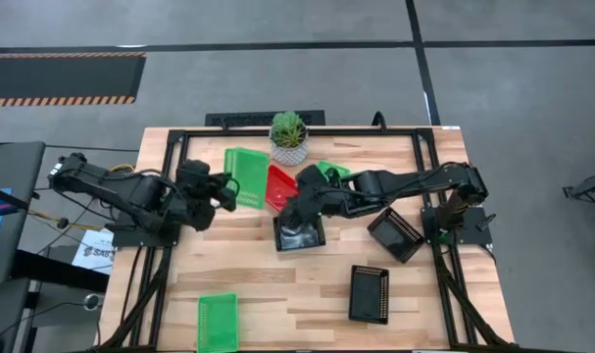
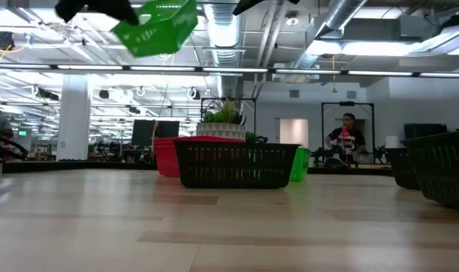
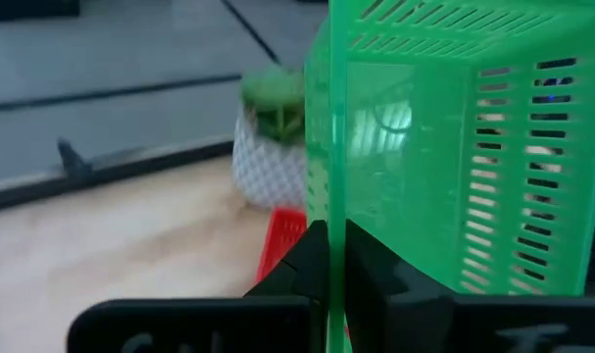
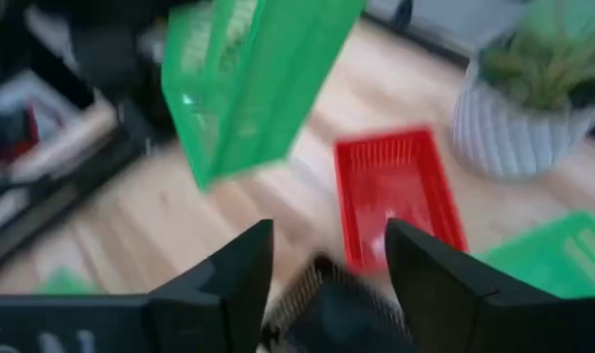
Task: Stack baskets by color
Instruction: Stack the top left green bin on the right green bin
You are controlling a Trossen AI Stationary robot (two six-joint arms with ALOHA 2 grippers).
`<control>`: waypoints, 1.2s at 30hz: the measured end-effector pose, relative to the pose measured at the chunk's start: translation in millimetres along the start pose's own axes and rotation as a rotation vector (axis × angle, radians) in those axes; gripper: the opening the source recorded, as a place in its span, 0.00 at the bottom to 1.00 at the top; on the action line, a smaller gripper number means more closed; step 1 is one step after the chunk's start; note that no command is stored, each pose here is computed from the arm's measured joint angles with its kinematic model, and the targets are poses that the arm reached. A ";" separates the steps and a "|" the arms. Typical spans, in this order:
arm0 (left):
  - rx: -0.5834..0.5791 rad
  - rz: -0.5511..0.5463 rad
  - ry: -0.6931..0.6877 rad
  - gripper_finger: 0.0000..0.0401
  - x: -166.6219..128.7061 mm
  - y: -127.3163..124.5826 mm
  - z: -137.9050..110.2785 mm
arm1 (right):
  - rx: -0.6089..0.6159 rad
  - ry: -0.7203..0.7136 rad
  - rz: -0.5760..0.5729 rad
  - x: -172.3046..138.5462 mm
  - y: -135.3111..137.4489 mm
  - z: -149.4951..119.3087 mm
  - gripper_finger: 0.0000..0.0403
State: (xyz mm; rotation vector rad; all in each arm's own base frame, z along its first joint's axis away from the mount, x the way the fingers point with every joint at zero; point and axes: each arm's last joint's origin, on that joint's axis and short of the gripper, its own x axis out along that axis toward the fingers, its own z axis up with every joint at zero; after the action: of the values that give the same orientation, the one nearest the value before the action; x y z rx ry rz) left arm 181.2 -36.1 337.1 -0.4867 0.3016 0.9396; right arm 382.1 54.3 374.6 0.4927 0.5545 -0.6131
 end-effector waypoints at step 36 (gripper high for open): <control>0.036 -0.103 -0.083 0.00 14.1 -31.9 15.1 | 0.103 -0.208 -0.039 18.6 -8.2 29.8 0.42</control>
State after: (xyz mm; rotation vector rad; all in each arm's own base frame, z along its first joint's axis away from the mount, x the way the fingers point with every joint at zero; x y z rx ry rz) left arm 216.0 -34.2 352.1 -0.4255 0.2159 0.8502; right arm 399.5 23.8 383.2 0.5087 0.3374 -0.7228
